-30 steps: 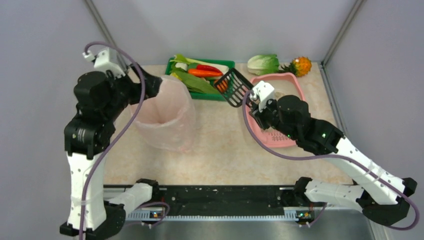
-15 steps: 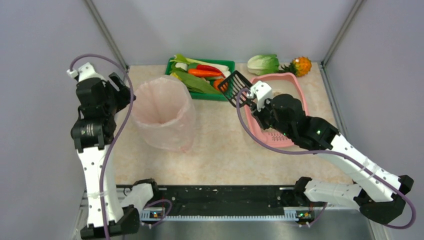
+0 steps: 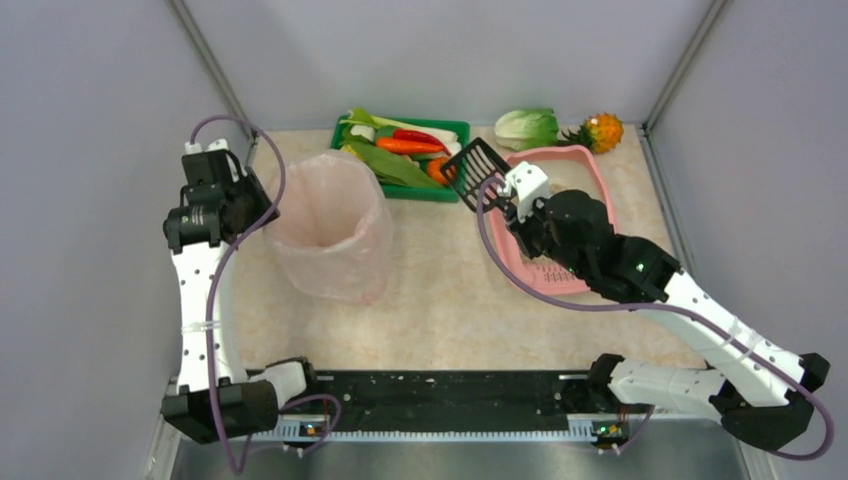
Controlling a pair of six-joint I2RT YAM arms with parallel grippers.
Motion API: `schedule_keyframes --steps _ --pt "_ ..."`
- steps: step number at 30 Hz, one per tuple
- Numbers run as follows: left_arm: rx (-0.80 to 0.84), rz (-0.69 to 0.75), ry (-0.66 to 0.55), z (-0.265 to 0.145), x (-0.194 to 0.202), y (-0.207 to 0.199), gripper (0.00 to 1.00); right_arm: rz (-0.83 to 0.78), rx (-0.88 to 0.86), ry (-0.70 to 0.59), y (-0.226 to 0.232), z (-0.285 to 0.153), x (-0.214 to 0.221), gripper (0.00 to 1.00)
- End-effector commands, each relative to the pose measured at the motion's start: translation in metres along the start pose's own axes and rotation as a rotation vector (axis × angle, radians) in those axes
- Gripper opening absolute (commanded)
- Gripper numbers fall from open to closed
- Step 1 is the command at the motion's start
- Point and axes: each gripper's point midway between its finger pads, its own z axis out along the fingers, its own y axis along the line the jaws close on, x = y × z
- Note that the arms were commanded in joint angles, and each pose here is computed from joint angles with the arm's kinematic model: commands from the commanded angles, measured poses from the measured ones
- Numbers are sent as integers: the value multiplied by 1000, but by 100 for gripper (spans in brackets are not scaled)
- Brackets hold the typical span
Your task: Clean the litter box
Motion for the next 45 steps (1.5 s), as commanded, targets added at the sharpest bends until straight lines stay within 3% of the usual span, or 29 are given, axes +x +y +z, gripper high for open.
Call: schedule_keyframes --steps 1,7,16,24,33,39,42,45 --pt "66 50 32 6 2 -9 30 22 48 -42 -11 -5 -8 0" --pt "167 84 55 3 2 -40 0 17 90 -30 -18 -7 -1 0" --pt "283 217 111 5 18 -130 0 59 192 56 -48 -12 21 0" --pt "256 344 122 16 24 -188 0 114 276 182 -71 -15 54 0" --pt "213 436 102 35 26 -222 0 171 308 315 -89 -12 84 0" --pt "209 487 156 45 43 -232 0 187 297 393 -94 -7 98 0" --pt "234 491 177 42 49 -235 5 205 290 417 -100 -5 102 0" --pt "242 500 169 36 45 -233 16 212 300 455 -113 -3 106 0"
